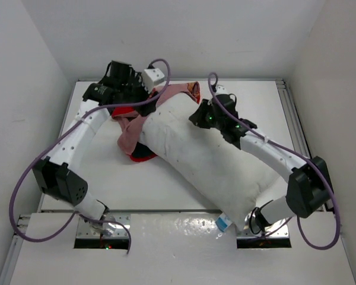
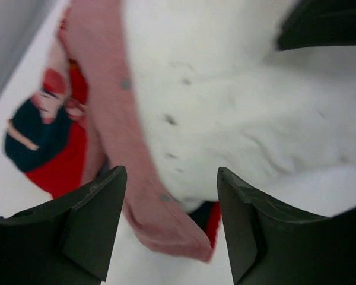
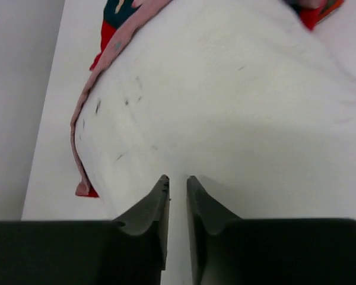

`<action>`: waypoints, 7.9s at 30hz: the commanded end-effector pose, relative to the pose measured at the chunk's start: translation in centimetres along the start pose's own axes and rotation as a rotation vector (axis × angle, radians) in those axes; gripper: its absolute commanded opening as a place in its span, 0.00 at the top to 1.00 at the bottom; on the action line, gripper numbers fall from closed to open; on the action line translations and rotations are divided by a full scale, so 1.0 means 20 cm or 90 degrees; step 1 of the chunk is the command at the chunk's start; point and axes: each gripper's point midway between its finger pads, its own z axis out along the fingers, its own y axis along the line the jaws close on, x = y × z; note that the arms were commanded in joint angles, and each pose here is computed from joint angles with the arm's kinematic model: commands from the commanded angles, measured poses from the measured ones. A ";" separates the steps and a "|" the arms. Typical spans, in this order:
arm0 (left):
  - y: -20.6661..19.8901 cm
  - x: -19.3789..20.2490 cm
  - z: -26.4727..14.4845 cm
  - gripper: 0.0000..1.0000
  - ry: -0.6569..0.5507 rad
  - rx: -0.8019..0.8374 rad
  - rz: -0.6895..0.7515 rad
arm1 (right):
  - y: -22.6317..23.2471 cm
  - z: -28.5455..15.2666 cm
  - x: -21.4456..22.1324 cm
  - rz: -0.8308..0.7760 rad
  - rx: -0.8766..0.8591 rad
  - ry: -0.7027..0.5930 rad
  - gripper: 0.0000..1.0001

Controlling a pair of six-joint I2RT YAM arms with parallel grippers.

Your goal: Put the pillow into the pillowcase

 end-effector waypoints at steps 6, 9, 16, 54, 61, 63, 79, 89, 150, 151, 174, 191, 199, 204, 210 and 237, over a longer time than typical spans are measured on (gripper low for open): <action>0.38 -0.14 0.49 0.31 0.034 -0.175 -0.027 | -0.20 -0.07 -0.37 -0.038 0.040 -0.043 0.27; 0.54 -0.17 0.52 0.31 0.021 -0.264 -0.036 | -0.26 0.04 -0.34 -0.044 0.050 0.001 0.09; 0.54 -0.04 0.66 0.36 0.082 -0.276 -0.019 | -0.30 0.34 -0.06 -0.032 -0.007 0.131 0.01; -0.88 -0.42 0.39 1.00 -0.029 0.205 0.158 | -0.30 0.09 -0.27 0.297 0.017 -0.157 1.00; -0.75 -0.28 0.49 1.00 0.009 0.144 0.157 | -0.47 0.05 -0.23 0.318 0.101 -0.171 1.00; -0.69 -0.23 0.54 1.00 0.023 0.123 0.138 | -0.47 0.06 -0.20 0.294 0.112 -0.151 1.00; -0.29 -0.40 0.22 0.06 -0.013 0.004 0.078 | -0.45 -0.28 -0.44 0.064 0.154 -0.099 0.01; -0.04 0.07 0.05 0.66 0.088 -0.084 -0.023 | -0.22 -0.36 -0.27 -0.088 0.018 -0.015 0.69; -0.43 -0.15 0.14 0.18 -0.028 0.157 0.040 | -0.11 -0.19 -0.02 -0.069 0.130 -0.016 0.01; -0.40 -0.24 0.09 0.16 -0.055 0.153 0.044 | -0.16 -0.23 -0.07 -0.079 0.145 -0.018 0.01; 0.00 -0.41 0.81 0.18 0.009 -0.079 -0.024 | -0.46 -0.20 0.26 0.044 0.125 0.105 0.70; -0.13 -0.17 0.55 1.00 0.099 -0.092 0.056 | -0.25 -0.33 0.09 0.008 0.023 0.031 0.02; -0.12 0.05 0.59 0.39 0.194 -0.127 0.103 | -0.35 -0.10 0.21 -0.077 -0.025 0.184 0.01; -0.09 0.17 0.64 0.32 0.211 -0.086 0.048 | -0.28 -0.03 0.35 -0.064 -0.078 0.236 0.01; -0.17 0.14 0.72 0.78 0.182 -0.011 0.025 | -0.19 0.01 0.53 -0.027 -0.136 0.256 0.25; -0.81 -0.54 0.27 0.85 -0.104 0.293 0.191 | -0.31 -0.34 -0.20 0.307 0.047 -0.384 1.00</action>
